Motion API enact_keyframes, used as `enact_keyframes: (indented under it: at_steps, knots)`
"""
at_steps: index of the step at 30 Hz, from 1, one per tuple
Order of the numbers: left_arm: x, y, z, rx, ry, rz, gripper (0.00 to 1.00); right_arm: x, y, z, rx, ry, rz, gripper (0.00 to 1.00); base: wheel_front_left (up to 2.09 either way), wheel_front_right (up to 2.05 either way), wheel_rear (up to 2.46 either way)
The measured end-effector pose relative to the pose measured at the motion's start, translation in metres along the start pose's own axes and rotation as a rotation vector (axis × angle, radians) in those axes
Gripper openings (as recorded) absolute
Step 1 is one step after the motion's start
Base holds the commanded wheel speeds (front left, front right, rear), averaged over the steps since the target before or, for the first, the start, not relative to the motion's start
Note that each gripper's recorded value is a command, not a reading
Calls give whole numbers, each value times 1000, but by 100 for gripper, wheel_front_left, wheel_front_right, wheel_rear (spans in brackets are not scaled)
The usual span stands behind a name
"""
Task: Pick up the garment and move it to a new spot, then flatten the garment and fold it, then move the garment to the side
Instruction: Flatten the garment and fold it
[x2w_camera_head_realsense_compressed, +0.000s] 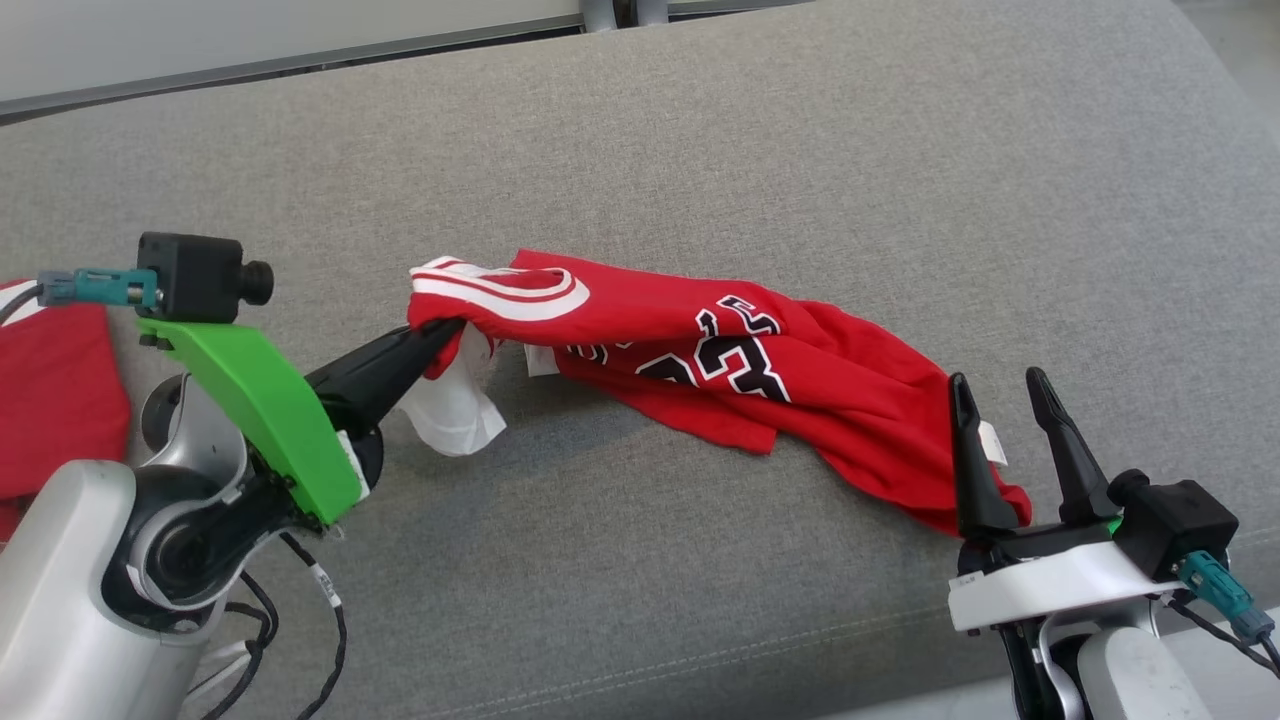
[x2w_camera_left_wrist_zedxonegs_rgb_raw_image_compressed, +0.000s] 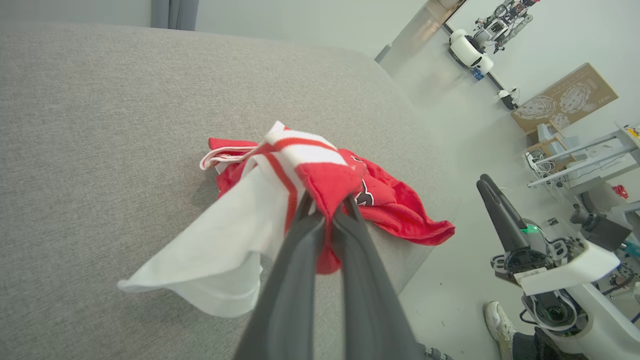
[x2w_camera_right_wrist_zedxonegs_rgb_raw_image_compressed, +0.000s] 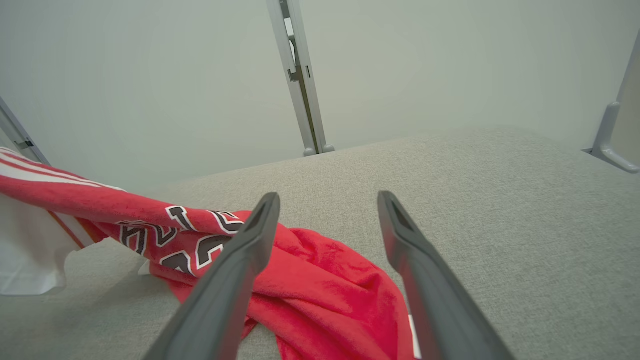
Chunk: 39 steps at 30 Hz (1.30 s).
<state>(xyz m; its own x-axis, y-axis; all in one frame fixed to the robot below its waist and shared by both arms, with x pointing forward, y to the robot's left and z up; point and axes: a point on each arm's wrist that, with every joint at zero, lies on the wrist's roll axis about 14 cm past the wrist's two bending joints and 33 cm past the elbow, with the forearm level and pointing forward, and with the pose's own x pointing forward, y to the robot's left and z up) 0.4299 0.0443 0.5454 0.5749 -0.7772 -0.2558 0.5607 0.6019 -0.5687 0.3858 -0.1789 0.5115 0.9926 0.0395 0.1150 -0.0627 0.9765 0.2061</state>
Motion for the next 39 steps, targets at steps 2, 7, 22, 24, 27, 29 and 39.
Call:
enact_keyframes:
  at_steps: [2,7,22,24,27,29,39]
  knots:
    - [2,17,-6,-69,31,36,0,0,0,-2,3,4,0,100,0,0,0]
    - [17,62,-14,-242,113,121,0,5,0,-2,0,5,2,100,0,0,0]
    - [72,133,20,-288,66,248,0,14,-12,-17,-19,45,-26,100,0,0,0]
    - [79,142,18,-294,64,263,47,13,-15,-20,-15,54,-37,100,0,0,0]
    - [89,149,18,-291,35,275,100,14,-19,-23,-18,63,-46,100,0,0,0]
    - [93,152,23,-269,5,279,100,15,-21,-25,-16,67,-51,100,0,0,0]
    - [58,177,74,-33,-316,404,100,26,-14,-27,-15,60,-24,100,0,0,0]
